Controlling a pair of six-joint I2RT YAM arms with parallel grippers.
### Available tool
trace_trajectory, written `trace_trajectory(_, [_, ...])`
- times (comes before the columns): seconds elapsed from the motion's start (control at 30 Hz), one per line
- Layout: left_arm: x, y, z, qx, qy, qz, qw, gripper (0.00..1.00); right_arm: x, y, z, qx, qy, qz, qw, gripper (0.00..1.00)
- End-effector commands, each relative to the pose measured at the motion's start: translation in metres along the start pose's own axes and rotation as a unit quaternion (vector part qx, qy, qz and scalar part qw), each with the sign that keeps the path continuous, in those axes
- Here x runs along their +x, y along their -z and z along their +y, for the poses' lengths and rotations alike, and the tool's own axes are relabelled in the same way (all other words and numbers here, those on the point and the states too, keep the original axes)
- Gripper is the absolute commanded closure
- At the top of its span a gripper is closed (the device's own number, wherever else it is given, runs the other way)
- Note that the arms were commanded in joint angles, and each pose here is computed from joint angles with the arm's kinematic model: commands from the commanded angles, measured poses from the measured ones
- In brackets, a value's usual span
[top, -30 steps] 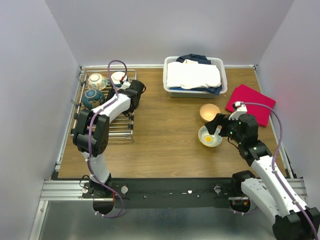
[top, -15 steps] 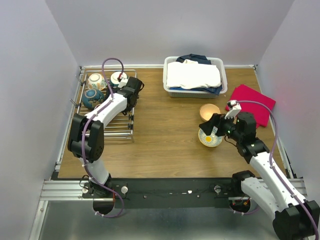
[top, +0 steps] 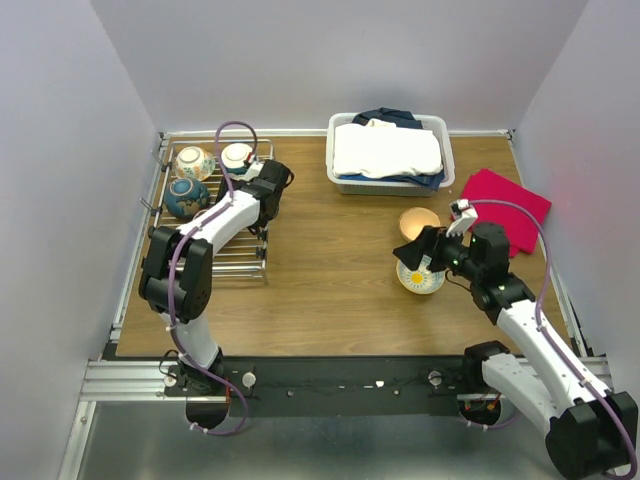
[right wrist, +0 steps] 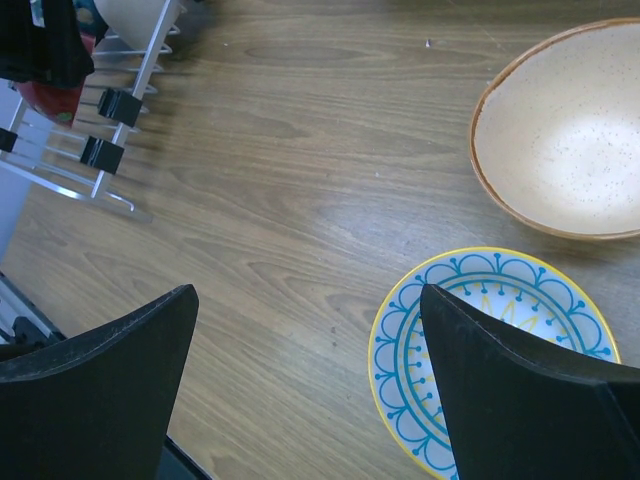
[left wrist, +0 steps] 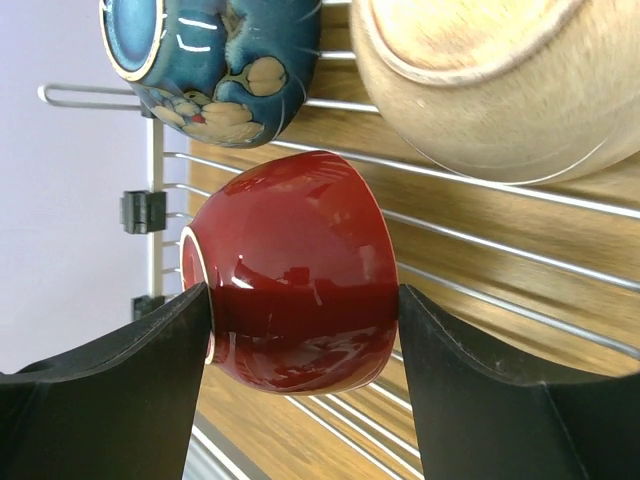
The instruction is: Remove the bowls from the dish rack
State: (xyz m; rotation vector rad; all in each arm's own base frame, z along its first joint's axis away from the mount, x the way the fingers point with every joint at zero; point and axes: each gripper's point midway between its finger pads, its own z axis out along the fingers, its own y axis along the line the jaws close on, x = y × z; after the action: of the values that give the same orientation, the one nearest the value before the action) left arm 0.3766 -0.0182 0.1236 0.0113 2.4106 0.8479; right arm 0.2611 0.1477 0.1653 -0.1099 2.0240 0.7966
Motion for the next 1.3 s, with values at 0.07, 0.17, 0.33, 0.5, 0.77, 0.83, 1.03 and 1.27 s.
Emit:
trace_trajectory(0.07, [0.02,-0.021,-0.013,-0.05,-0.065,0.008,0.997,0.6,0.016,0.0,-0.002,-0.005,0.001,0.012,1.0,0.0])
trace_trajectory(0.17, [0.029,-0.025,-0.018,-0.062,-0.085,0.015,0.994,0.52,0.019,0.001,-0.005,0.001,0.0,0.013,1.0,0.0])
trace_trajectory(0.33, [0.045,-0.034,-0.024,-0.085,-0.11,0.031,0.99,0.39,0.021,0.002,-0.008,0.008,0.004,0.013,1.0,0.0])
trace_trajectory(0.5, [0.053,-0.042,-0.031,-0.088,-0.119,0.041,0.988,0.24,0.021,0.003,-0.01,0.011,0.008,0.013,1.0,0.0])
trace_trajectory(0.77, [0.057,-0.04,-0.031,-0.086,-0.117,0.054,0.988,0.05,0.022,0.004,-0.011,0.015,0.012,0.013,1.0,0.0])
trace_trajectory(0.83, [0.059,-0.039,-0.03,-0.088,-0.121,0.06,0.987,0.01,0.023,0.004,-0.012,0.015,0.013,0.013,1.0,0.0])
trace_trajectory(1.03, [0.062,-0.042,-0.033,-0.087,-0.128,0.068,0.986,0.01,0.023,0.004,-0.012,0.014,0.013,0.012,1.0,0.0])
trace_trajectory(1.27, [0.068,-0.049,-0.039,-0.086,-0.129,0.095,0.983,0.01,0.023,0.005,-0.011,0.014,0.015,0.012,1.0,0.0])
